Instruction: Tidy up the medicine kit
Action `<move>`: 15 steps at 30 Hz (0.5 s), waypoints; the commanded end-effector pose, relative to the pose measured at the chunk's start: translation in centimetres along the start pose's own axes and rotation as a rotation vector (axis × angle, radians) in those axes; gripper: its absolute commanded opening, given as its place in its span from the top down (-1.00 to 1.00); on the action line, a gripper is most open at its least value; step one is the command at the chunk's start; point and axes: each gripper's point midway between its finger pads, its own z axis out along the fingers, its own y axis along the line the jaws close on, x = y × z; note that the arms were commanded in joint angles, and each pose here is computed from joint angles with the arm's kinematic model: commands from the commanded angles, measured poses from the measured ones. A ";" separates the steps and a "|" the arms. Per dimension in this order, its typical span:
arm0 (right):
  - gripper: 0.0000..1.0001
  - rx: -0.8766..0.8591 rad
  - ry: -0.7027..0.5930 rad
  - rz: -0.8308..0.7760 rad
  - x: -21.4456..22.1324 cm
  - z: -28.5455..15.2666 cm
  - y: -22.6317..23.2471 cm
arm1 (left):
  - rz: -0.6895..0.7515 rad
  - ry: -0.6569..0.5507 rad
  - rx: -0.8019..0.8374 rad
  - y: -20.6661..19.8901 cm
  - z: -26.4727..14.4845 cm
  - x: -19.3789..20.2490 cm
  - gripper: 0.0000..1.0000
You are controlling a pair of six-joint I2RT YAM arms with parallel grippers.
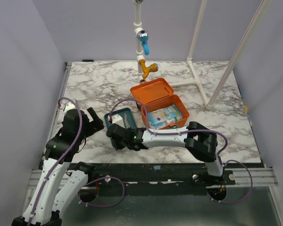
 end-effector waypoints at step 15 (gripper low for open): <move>0.47 0.192 -0.038 0.040 -0.7 4.4 -2.6 | 0.103 -0.283 0.022 2.0 -5.2 -4.1 -0.97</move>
